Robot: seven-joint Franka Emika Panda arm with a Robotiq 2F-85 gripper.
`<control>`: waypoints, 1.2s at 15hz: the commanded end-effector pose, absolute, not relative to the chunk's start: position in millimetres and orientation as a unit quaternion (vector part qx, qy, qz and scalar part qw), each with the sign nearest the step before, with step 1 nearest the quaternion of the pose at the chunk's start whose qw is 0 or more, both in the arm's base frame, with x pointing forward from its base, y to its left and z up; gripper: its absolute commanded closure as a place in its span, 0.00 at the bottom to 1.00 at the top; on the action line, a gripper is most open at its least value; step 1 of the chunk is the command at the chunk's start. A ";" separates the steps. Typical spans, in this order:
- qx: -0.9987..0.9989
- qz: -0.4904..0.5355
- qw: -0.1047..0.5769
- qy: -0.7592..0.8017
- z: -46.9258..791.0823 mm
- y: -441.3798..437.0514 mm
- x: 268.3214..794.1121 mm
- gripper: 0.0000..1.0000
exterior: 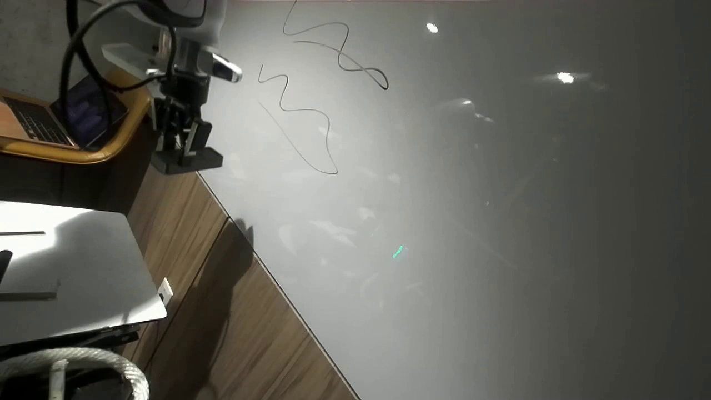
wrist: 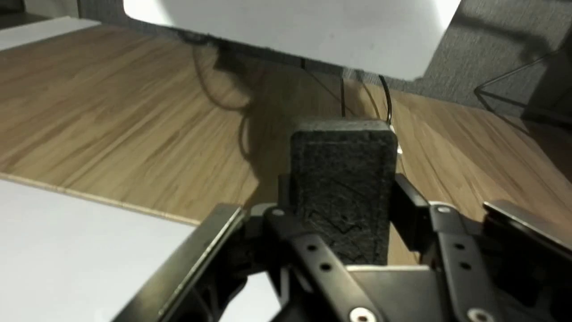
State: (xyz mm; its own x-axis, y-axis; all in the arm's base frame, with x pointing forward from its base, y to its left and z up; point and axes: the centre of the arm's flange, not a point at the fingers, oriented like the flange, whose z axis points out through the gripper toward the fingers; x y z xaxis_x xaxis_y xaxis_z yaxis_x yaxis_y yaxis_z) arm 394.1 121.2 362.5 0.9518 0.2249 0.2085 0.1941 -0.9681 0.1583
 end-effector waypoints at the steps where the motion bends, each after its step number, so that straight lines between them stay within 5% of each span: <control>1: 0.972 0.171 0.077 0.144 436.8 163.7 409.7 0.71; 18: 0.870 0.415 0.107 0.245 675.2 324.3 535.6 0.71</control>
